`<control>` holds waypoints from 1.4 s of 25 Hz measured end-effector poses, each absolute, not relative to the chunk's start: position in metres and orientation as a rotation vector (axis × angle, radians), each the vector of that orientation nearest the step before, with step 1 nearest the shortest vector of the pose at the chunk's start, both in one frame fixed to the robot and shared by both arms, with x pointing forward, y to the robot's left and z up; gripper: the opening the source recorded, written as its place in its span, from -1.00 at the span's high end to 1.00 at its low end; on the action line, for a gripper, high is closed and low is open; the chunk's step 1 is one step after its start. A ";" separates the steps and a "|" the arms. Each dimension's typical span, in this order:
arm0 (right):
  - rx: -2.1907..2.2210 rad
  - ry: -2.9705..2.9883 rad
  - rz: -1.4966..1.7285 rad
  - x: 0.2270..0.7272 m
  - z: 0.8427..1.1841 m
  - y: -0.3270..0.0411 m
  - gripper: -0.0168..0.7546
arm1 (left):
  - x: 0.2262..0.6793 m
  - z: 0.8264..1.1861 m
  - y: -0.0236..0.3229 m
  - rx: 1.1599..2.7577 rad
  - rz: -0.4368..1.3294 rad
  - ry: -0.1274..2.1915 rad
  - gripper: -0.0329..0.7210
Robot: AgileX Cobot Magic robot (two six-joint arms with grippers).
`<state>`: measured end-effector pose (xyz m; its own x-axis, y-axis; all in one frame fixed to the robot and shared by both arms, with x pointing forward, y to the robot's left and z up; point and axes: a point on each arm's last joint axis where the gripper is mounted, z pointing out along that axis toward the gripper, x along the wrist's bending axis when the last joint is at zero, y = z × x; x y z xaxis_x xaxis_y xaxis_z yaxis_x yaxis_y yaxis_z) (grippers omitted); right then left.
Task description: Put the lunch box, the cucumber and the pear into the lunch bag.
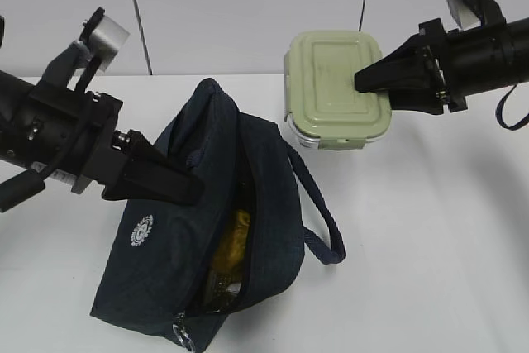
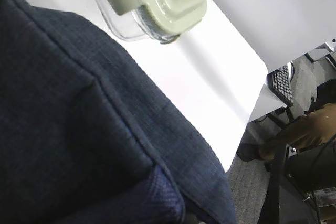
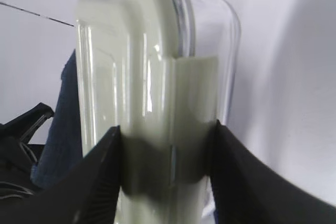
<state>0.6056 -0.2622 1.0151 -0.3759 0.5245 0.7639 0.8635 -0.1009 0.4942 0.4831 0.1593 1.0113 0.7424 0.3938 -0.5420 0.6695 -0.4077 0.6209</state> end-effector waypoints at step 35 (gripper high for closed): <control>-1.356 -1.963 -1.158 0.545 1.032 -0.188 0.00 | 0.486 1.010 0.160 2.048 -0.354 0.821 0.95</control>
<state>0.5452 -0.1880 1.0317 -0.3901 0.5072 0.7685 0.9179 0.1485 0.3679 0.4859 0.1600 1.0104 0.7412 0.4197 -0.5239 0.6691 -0.3982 0.6276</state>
